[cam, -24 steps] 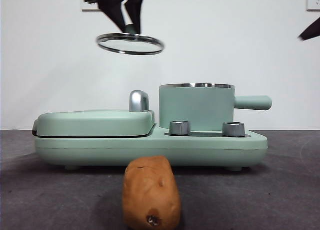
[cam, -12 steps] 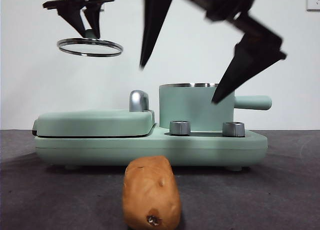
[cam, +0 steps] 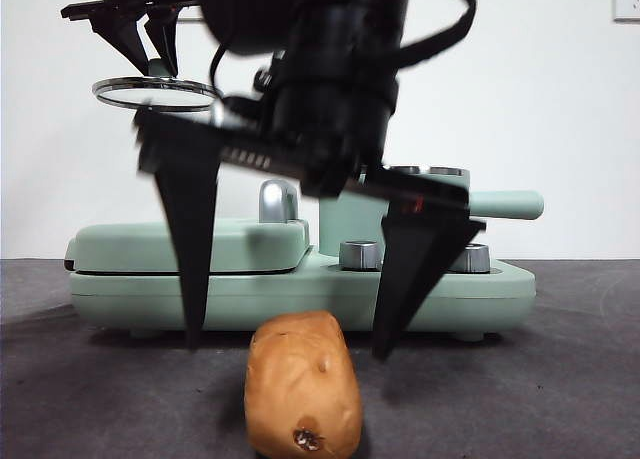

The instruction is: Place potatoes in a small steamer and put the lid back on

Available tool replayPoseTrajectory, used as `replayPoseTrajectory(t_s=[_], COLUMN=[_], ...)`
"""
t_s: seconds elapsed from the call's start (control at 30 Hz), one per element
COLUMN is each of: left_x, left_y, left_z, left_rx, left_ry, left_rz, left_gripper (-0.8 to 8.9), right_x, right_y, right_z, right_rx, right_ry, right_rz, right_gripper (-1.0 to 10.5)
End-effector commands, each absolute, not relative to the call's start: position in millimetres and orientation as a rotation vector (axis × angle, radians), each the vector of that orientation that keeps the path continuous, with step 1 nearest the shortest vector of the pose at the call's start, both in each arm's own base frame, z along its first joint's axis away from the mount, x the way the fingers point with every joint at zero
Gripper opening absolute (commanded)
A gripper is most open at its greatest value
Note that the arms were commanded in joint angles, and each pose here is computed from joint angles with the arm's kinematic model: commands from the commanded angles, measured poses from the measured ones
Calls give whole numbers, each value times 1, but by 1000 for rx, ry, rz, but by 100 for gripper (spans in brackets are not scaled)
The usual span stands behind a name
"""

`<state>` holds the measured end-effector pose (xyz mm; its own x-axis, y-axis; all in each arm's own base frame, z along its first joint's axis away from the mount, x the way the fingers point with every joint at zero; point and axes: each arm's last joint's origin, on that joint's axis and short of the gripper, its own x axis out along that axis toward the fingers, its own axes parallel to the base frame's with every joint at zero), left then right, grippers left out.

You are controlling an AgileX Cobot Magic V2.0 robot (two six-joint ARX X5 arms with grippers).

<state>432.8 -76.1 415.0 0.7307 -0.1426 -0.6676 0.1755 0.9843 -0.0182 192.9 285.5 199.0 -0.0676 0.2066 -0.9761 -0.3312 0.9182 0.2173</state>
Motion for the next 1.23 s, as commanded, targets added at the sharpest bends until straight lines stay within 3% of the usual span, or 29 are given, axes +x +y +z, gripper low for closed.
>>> replayPoseTrajectory(t_s=[0.03, 0.23, 0.5, 0.67, 1.03, 1.23], left_x=[431, 431, 431, 430, 430, 430], left_y=[-77, -78, -78, -78, -78, -78], left_z=[427, 426, 426, 426, 426, 426], left_rx=[41, 39, 36, 36, 36, 36], left_ry=[667, 668, 670, 671, 674, 673], left_rz=[-183, -190, -192, -192, -192, -191], left_gripper=[14, 14, 14, 14, 14, 14], right_x=[190, 188, 186, 187, 204, 229], right_y=[296, 302, 304, 306, 315, 297], right_z=[188, 170, 170, 178, 263, 311], right_rx=[-138, -192, -210, -223, -274, -249], right_ry=[1586, 1610, 1608, 1605, 1531, 1438], right_rz=[417, 385, 404, 423, 504, 452], right_gripper=[537, 534, 209, 180, 181, 181])
